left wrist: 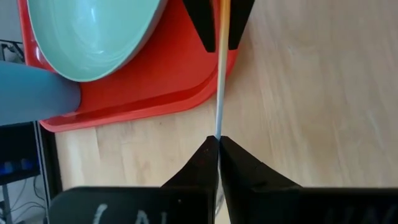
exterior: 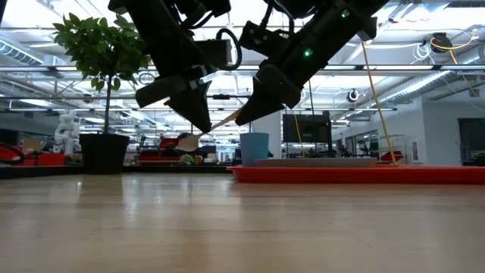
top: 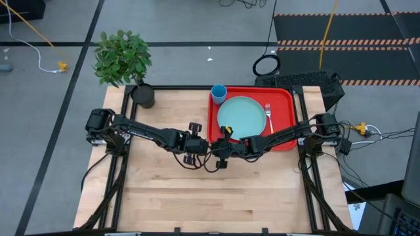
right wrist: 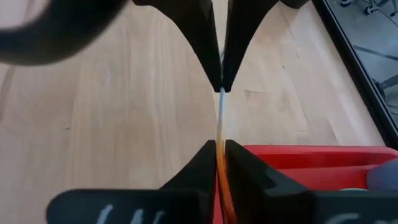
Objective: Pick and place plate/cup/fork/spoon on tray
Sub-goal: Put the orange spoon on the red tray to the right of the orange fork
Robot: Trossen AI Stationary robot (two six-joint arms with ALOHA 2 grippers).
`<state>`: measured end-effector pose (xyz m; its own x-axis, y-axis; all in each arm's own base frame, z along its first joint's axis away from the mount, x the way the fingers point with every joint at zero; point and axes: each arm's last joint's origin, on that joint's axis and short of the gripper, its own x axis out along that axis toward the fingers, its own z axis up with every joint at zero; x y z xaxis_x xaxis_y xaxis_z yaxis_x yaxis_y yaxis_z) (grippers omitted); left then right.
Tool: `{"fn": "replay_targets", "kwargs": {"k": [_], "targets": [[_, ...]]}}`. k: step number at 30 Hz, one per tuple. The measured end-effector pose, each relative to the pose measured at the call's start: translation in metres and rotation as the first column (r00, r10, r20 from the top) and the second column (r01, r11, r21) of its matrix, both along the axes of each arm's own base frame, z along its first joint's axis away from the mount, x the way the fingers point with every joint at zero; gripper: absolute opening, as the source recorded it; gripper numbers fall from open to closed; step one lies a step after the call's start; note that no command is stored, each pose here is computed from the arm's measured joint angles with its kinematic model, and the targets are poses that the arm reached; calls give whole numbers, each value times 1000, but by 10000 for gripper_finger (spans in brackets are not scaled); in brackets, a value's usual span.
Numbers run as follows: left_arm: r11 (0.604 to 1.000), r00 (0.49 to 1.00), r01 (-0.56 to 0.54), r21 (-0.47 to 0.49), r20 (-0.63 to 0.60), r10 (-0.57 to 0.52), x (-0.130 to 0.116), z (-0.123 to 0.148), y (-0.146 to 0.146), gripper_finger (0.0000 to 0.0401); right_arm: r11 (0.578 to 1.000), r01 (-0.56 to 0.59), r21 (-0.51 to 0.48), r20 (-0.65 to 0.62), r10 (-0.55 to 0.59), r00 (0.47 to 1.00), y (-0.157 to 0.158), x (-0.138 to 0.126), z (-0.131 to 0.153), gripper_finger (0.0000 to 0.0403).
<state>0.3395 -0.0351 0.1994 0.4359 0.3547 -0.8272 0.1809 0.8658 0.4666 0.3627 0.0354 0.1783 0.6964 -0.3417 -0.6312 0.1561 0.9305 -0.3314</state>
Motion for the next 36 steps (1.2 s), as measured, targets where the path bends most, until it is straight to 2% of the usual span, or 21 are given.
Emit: {"fn": "replay_targets", "kwargs": {"k": [4,12,18,23,29,31,33,36], "targets": [[999,999,-32,1,19,32,0,0,0,23,1000,2,0,-4,-2,1000,0,0,0,10],[999,998,-50,-6,27,50,0,1,0,82,1000,3,-1,-7,-3,1000,-1,0,-1,1],[997,997,-77,-18,27,77,-2,3,0,87,1000,-2,-8,-15,2,1000,-1,-3,3,1],[991,991,-123,-51,43,125,-19,26,-1,88,999,8,-42,-56,-11,998,-3,-14,15,1],[970,965,-201,-135,144,220,-42,60,1,88,997,-10,-78,-94,2,996,5,-34,36,0],[966,956,-207,-153,176,233,-47,62,2,88,994,-9,-109,-114,-3,993,9,-43,40,0],[969,946,-180,-167,240,217,-49,61,3,88,986,9,-167,-129,-31,991,13,-52,46,0],[976,926,-84,-200,347,151,-54,52,6,88,961,3,-276,-147,-45,988,25,-67,55,0]]}}
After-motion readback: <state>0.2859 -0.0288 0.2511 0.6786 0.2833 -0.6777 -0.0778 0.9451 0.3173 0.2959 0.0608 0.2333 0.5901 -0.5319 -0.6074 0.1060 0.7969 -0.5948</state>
